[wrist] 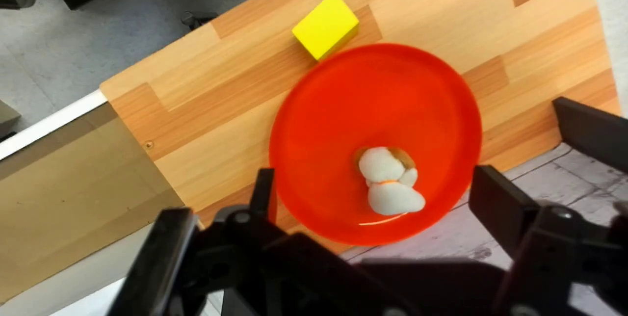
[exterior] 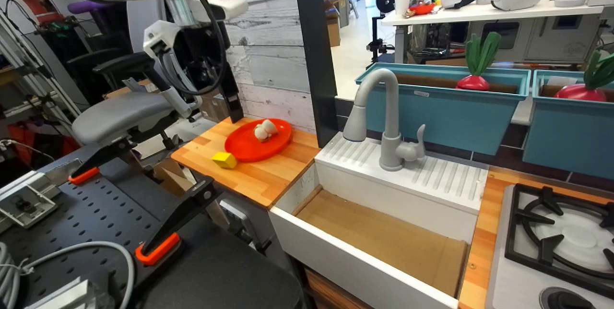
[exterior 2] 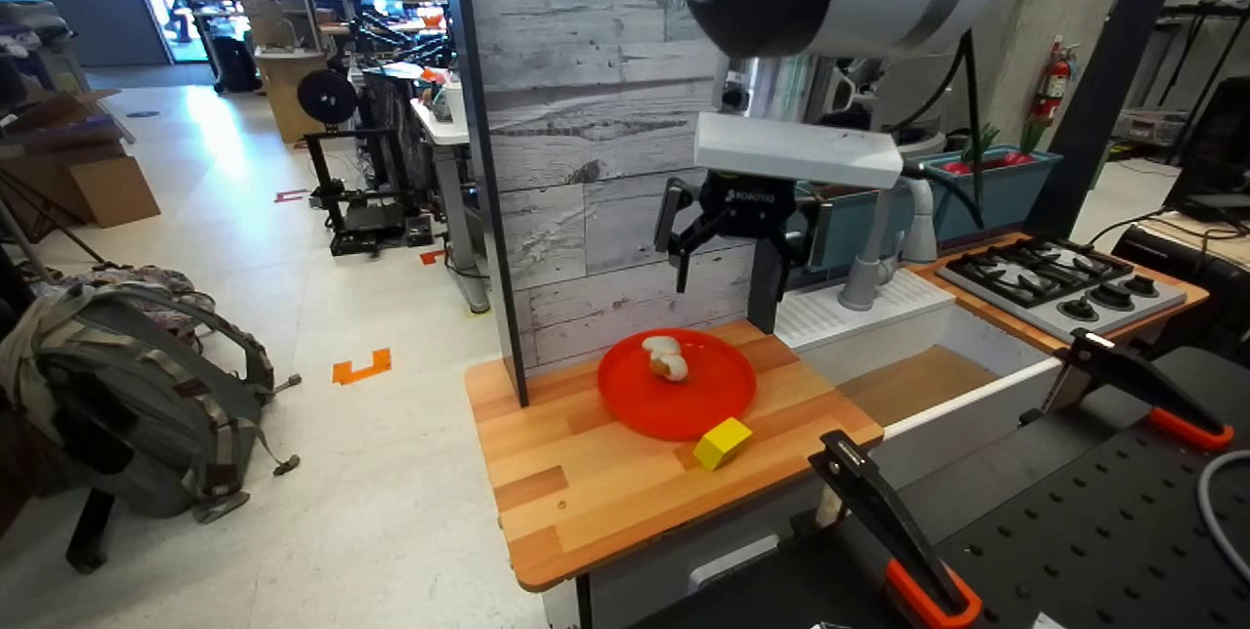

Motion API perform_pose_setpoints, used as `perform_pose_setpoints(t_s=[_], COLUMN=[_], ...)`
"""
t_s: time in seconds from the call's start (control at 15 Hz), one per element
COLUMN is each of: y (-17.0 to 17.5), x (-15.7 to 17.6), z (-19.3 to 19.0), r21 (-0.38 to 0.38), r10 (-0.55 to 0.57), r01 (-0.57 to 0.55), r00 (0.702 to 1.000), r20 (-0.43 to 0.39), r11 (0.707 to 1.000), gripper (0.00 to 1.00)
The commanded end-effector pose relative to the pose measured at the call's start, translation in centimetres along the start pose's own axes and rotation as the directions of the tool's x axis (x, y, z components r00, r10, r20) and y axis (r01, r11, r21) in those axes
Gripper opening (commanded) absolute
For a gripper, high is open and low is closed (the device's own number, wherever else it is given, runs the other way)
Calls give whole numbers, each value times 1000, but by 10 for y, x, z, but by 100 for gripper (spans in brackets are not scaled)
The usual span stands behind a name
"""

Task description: Remove the plush toy from the orange plate and place it on the left side of the counter

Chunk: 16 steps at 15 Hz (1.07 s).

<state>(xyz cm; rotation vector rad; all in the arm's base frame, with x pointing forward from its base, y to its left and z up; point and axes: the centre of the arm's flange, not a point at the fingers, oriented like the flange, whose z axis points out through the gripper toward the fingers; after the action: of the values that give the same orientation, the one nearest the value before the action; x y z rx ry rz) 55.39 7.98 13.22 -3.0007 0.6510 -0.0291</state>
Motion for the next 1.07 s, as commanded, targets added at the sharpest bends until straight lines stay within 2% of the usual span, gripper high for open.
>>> perform_pose_setpoints(t_s=[0.0,0.4,0.67,0.73,0.8,1.0], y=[-18,-45,-65,-67,-69,-68], x=[39,51,53,56,58,65], z=[50,108,131,134,136,134], r21=[-6,-25,-20,-14,-11,18], r10=[48,30,25,31,35,55], r01=[-48,-30,-26,-32,-35,-55], r00=[999,1000,999,999,999,998], r20=[-2,-7,-30,-34,-36,-36], r11=[999,999,999,999,999,998], gripper=[100,100,100,75,72,49])
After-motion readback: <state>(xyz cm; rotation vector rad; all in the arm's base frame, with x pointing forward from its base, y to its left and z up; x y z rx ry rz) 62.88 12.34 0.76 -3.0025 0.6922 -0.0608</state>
